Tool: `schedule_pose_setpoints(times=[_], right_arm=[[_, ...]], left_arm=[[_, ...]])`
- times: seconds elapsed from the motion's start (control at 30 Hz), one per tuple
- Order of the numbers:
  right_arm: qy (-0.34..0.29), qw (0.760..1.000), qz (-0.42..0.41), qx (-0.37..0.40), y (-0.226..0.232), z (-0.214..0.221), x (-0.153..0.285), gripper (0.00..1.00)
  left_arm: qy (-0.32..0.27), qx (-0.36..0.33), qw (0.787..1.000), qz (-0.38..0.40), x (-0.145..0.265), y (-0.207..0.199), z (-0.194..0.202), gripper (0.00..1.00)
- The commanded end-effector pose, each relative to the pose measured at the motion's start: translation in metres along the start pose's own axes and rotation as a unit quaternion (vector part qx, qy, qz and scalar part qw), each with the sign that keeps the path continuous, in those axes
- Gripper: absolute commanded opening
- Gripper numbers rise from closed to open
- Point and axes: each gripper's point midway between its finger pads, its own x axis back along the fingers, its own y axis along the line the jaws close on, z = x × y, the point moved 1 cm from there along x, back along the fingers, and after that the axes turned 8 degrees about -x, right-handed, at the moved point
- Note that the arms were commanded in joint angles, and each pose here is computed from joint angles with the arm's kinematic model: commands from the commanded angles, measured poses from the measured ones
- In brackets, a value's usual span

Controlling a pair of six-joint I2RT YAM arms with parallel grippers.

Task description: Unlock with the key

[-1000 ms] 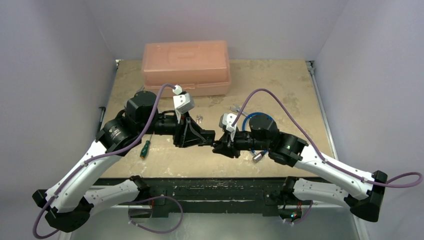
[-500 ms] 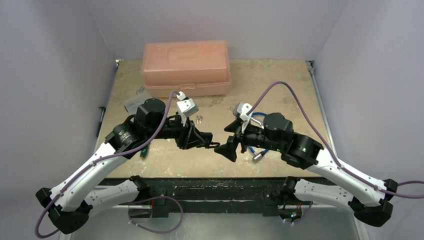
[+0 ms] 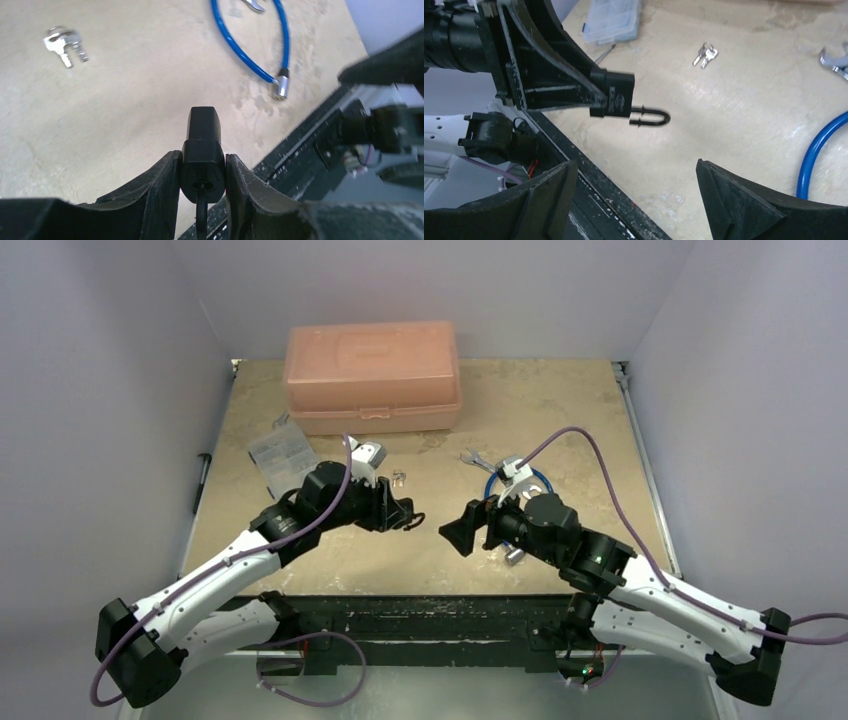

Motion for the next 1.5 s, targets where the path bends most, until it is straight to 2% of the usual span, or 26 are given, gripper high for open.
schedule_pose_setpoints(times=[0.0, 0.13, 0.4, 0.53, 0.8, 1.03, 1.47], right_arm=[[-0.035, 0.996, -0.023, -0.074, 0.012, -0.008, -0.013, 0.97], [-0.017, 0.997, -0.026, -0.074, 0.018, -0.005, -0.027, 0.96], [0.009, 0.995, -0.031, -0.093, 0.023, 0.005, -0.046, 0.94], [0.013, 0.995, -0.032, -0.095, 0.023, 0.008, -0.049, 0.94], [0.024, 0.995, -0.028, -0.094, 0.02, 0.016, -0.053, 0.94], [0.025, 0.995, -0.029, -0.091, 0.02, 0.016, -0.056, 0.94], [0.044, 0.995, -0.036, -0.087, 0.022, 0.025, -0.061, 0.94]], left_arm=[[-0.146, 0.079, 0.984, -0.067, -0.005, 0.023, -0.059, 0.0], [-0.181, 0.122, 0.969, -0.113, -0.006, 0.047, -0.062, 0.0], [-0.209, 0.207, 0.919, -0.262, -0.001, 0.113, -0.037, 0.0], [-0.237, 0.224, 0.9, -0.29, 0.002, 0.133, -0.034, 0.0], [-0.236, 0.264, 0.885, -0.304, -0.013, 0.164, -0.013, 0.0], [-0.237, 0.303, 0.859, -0.337, -0.017, 0.19, 0.005, 0.0], [-0.225, 0.32, 0.844, -0.368, -0.011, 0.208, 0.048, 0.0]])
